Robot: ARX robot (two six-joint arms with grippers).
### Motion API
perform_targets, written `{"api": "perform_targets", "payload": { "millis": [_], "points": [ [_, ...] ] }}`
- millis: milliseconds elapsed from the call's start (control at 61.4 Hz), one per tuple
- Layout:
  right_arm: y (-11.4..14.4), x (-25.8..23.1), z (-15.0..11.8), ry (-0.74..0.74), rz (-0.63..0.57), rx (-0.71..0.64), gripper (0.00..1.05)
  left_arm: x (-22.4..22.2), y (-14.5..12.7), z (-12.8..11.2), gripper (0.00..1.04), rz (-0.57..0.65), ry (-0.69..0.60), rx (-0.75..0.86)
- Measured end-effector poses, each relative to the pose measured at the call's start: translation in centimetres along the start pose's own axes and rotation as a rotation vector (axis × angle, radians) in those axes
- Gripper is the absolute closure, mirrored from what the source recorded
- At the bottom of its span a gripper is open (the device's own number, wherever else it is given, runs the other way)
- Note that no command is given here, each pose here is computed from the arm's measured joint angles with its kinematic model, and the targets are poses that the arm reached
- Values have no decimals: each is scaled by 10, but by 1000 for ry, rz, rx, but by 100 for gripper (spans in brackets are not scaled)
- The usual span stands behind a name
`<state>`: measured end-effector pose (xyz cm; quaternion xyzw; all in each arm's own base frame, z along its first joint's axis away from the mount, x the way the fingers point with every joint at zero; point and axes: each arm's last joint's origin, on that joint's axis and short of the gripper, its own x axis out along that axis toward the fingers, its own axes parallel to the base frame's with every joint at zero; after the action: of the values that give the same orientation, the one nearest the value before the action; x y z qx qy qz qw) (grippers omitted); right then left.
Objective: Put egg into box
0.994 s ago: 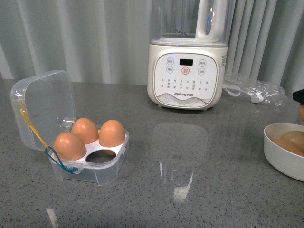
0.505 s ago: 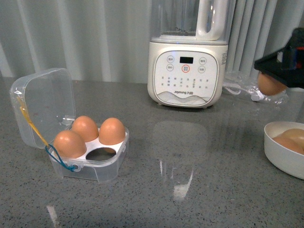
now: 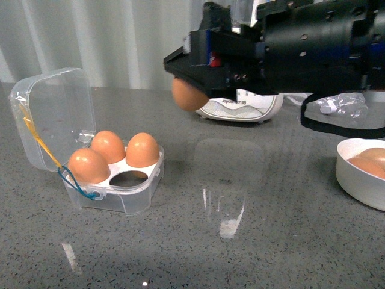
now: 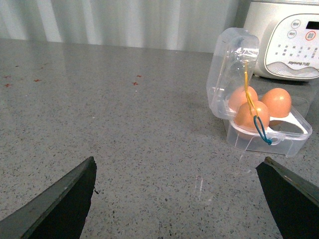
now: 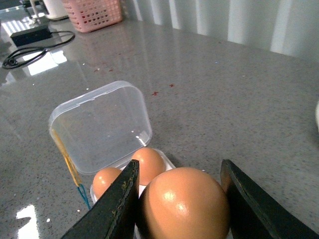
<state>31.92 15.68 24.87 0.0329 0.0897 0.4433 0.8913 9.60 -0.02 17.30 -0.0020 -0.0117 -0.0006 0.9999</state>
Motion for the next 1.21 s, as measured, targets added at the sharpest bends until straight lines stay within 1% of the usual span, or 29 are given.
{"api": "perform_targets", "payload": {
  "millis": [195, 424, 668, 1010, 1205],
  "points": [
    [13, 25, -12, 56, 101, -19, 63, 0, 0, 0, 7, 0, 0, 0],
    [20, 48, -23, 101, 150, -53, 63, 0, 0, 0, 7, 0, 0, 0],
    [23, 54, -31, 136, 166, -74, 63, 0, 0, 0, 7, 0, 0, 0],
    [20, 53, -34, 160, 166, -108, 63, 0, 0, 0, 7, 0, 0, 0],
    [20, 52, -34, 169, 163, -105, 63, 0, 0, 0, 7, 0, 0, 0]
  ]
}}
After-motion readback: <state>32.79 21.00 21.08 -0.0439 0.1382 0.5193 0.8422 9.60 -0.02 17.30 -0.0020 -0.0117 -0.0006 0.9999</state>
